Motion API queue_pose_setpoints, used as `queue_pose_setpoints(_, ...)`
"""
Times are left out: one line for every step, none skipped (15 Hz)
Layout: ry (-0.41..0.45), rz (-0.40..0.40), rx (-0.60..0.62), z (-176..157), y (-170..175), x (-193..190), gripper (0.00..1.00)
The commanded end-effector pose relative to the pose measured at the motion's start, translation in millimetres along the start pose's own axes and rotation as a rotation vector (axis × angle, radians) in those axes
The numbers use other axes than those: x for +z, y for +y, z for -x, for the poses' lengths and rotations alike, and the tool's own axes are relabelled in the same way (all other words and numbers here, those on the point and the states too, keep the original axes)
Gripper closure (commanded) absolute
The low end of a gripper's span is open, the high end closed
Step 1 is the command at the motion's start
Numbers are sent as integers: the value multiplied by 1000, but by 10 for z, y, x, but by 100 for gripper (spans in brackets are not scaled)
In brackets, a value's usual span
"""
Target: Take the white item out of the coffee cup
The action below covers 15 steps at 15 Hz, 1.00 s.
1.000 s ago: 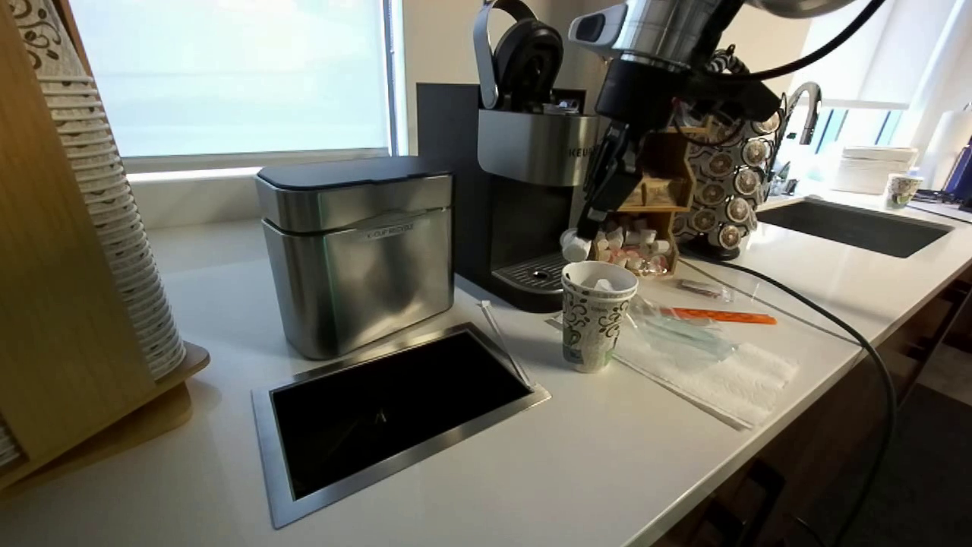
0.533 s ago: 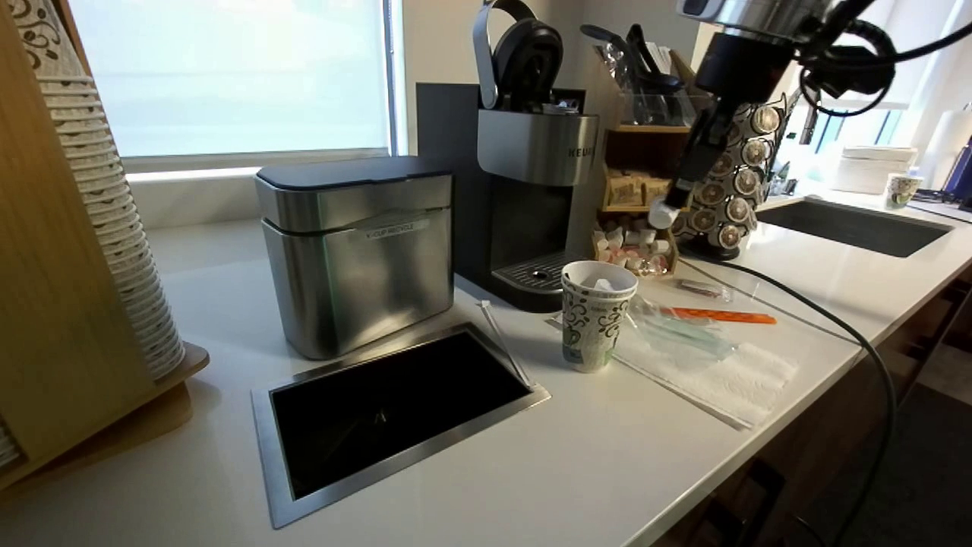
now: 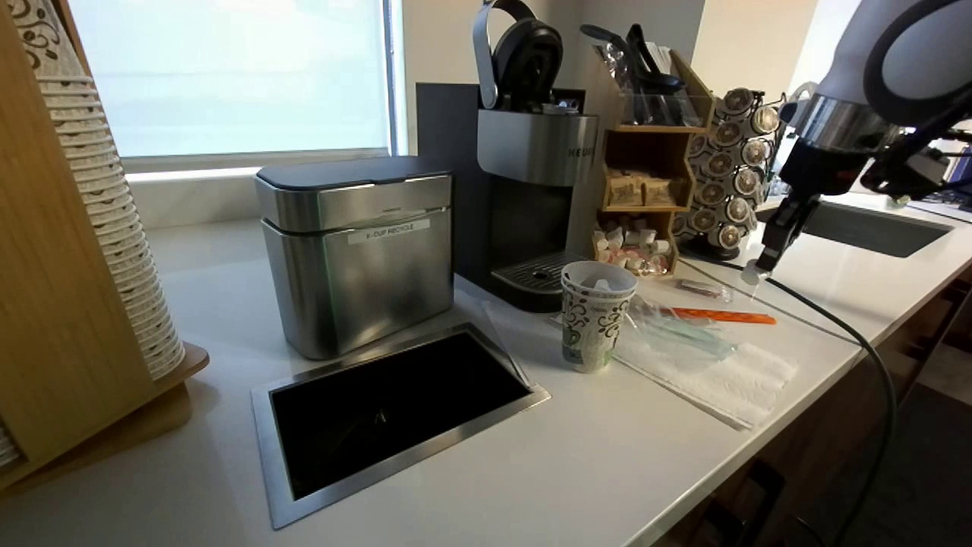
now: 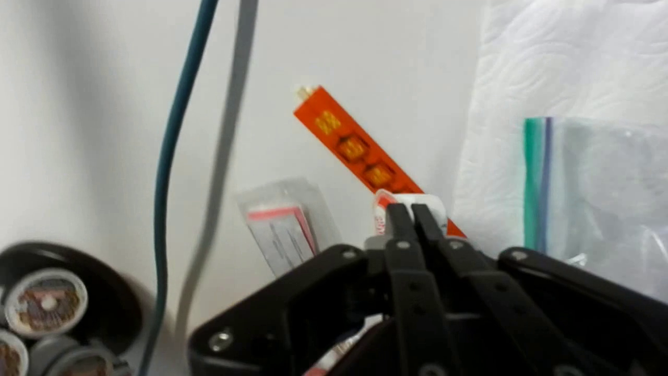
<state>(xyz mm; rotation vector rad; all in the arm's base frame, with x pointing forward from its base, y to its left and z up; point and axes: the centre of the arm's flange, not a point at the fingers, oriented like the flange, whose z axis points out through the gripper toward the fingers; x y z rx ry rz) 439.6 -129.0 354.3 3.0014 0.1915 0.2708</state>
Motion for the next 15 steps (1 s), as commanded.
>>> queue_pose_setpoints(-58, 23, 133, -10, 66, 409, 99)
queue_pose_setpoints(-62, 19, 147, -22, 67, 480, 97)
queue_pose_setpoints(-69, 15, 161, -47, 63, 526, 71)
queue_pose_setpoints(-77, 16, 172, -48, 42, 562, 70)
queue_pose_setpoints(-91, 19, 180, -60, 26, 593, 63)
queue_pose_setpoints(-95, 11, 182, -75, 1, 598, 56)
queue_pose_setpoints(-97, 14, 176, -90, -59, 541, 47)
queue_pose_setpoints(-84, 17, 159, -105, -152, 431, 41)
queue_pose_setpoints(-69, 16, 135, -133, -246, 322, 32)
queue_pose_setpoints(-51, 26, 94, -156, -401, 168, 25)
queue_pose_setpoints(-30, 49, 58, -195, -543, 45, 16)
queue_pose_setpoints(-3, 68, 19, -215, -718, -85, 10)
queue_pose_setpoints(23, 89, -16, -269, -838, -226, 1)
queue_pose_setpoints(49, 99, -53, -285, -988, -371, 0)
queue_pose_setpoints(31, 69, -14, -381, -720, -73, 0)
